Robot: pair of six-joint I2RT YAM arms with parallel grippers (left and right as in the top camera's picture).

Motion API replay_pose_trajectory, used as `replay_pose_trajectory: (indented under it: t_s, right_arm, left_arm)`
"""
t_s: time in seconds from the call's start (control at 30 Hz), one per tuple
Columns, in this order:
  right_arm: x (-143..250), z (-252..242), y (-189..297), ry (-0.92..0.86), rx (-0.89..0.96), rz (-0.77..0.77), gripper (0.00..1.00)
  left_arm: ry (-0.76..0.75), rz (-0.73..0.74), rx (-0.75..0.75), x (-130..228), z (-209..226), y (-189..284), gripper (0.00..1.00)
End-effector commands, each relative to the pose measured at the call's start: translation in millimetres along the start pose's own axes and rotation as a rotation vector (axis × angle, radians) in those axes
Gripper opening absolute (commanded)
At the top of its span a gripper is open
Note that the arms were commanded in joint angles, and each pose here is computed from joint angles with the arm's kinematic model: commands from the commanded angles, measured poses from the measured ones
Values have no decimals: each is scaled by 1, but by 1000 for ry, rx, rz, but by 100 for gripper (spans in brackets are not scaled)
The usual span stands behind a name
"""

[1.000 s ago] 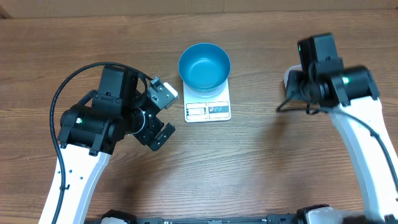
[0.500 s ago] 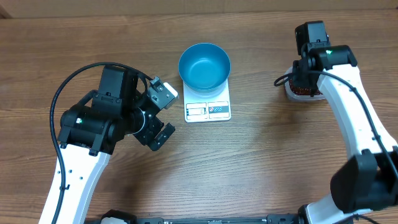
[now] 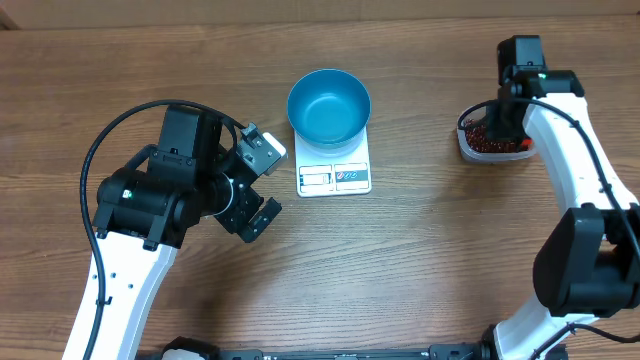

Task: Scoop item into bowl and weigh 150g on scale
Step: 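Lower the red scoop into the bean tub with the right gripper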

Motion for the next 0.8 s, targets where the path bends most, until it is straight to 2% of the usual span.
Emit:
replay_pose_trajectory:
  t_s: [0.0,0.23,0.4,0.57,0.77]
  right_arm:
    - [-6,-1,-4,-5,-72,17,4]
    - [-2,1,-12,57,-109,59,4]
    - [9,11,-27,78,-158,153,4]
    - [15,21,-29,73,-254,204,4]
    - [17,23,-28,28,-274,223,4]
  left_arm:
    - [16,-8,16,0,0,-2,100]
    - [16,-8,16,0,0,-2,100]
    - [16,-8,16,0,0,-2,100]
    - [16,-8,16,0,0,-2,100]
    - [16,-8,16,0,0,-2,100]
Point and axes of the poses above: each gripper's point midway between its finger pads, its own y axis back along the fingers, its own z axis along the line the jaws close on, x = y × z, the point moved 8 cm from there along y, back along the fingers, and after that the axes turned 15 degrees about -y, right-handed, at the moved point
